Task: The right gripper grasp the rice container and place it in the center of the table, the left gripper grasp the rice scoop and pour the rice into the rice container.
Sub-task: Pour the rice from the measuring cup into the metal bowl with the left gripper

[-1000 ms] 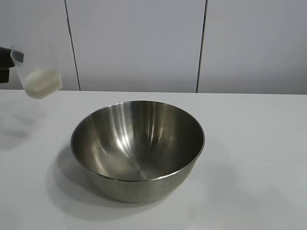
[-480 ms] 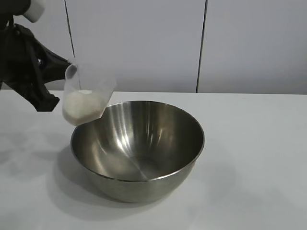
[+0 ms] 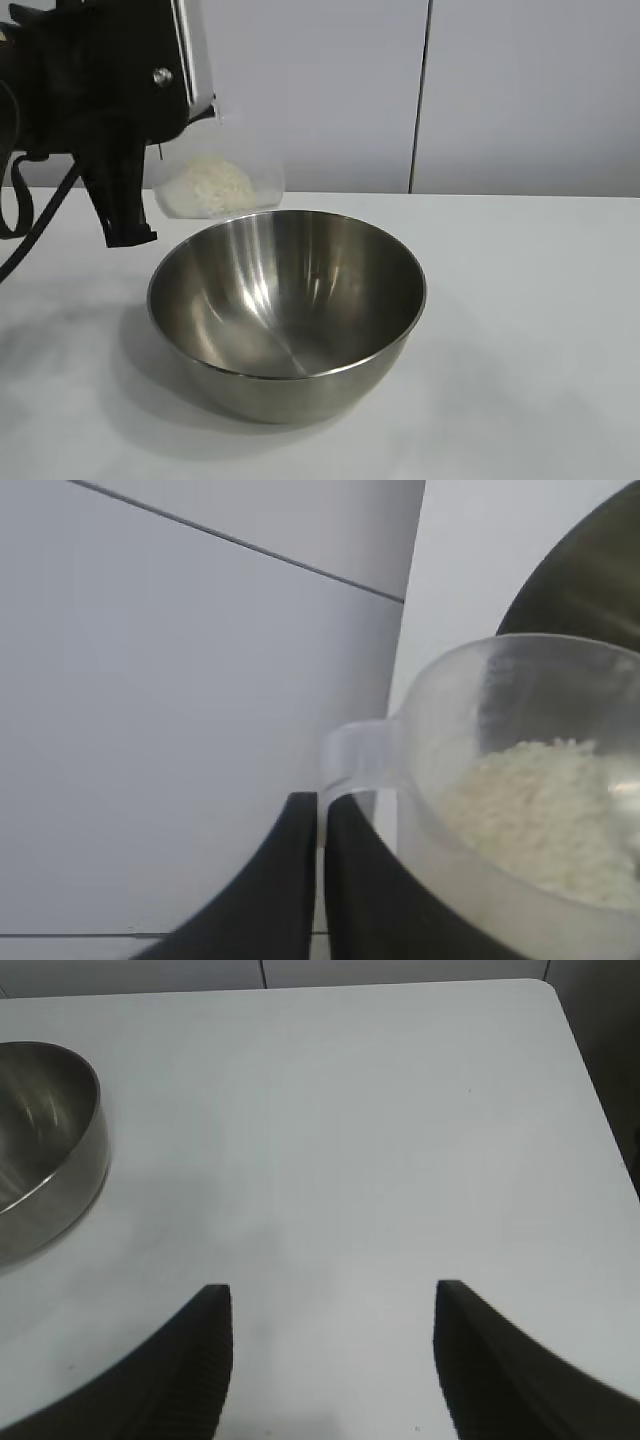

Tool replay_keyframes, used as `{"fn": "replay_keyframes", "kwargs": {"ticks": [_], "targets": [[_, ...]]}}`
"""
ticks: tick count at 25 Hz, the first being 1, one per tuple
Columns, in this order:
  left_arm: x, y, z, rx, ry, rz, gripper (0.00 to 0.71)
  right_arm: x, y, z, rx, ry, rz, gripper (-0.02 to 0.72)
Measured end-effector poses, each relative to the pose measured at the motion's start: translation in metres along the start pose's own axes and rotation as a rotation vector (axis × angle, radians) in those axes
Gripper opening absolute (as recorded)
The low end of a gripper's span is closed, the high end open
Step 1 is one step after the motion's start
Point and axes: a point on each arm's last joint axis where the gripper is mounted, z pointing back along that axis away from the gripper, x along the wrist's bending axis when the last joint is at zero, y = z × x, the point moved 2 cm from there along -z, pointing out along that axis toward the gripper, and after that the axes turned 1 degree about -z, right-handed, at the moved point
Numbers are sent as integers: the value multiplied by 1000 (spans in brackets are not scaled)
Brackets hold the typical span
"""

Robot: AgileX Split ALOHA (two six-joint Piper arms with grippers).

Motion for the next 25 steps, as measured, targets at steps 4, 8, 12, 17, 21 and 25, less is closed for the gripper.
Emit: {"fn": "replay_keyframes", "kwargs": {"ticks": [4, 8, 12, 17, 21, 25], "targets": [[-7, -26, 0, -61, 5, -176, 9, 0, 0, 0, 0, 0, 0, 411], [-19, -38, -4, -79, 19, -322, 9, 0, 0, 0, -2, 0, 0, 411], [-18, -40, -11, -64, 18, -394, 9, 0, 0, 0, -1, 0, 0, 411], [-13, -37, -13, -37, 2, -572, 9, 0, 0, 0, -1, 0, 0, 411], [-14, -38, -13, -45, 10, -697, 9, 0, 0, 0, -1, 0, 0, 411], [-16, -36, -13, -36, 29, -732, 9, 0, 0, 0, -1, 0, 0, 411]]}}
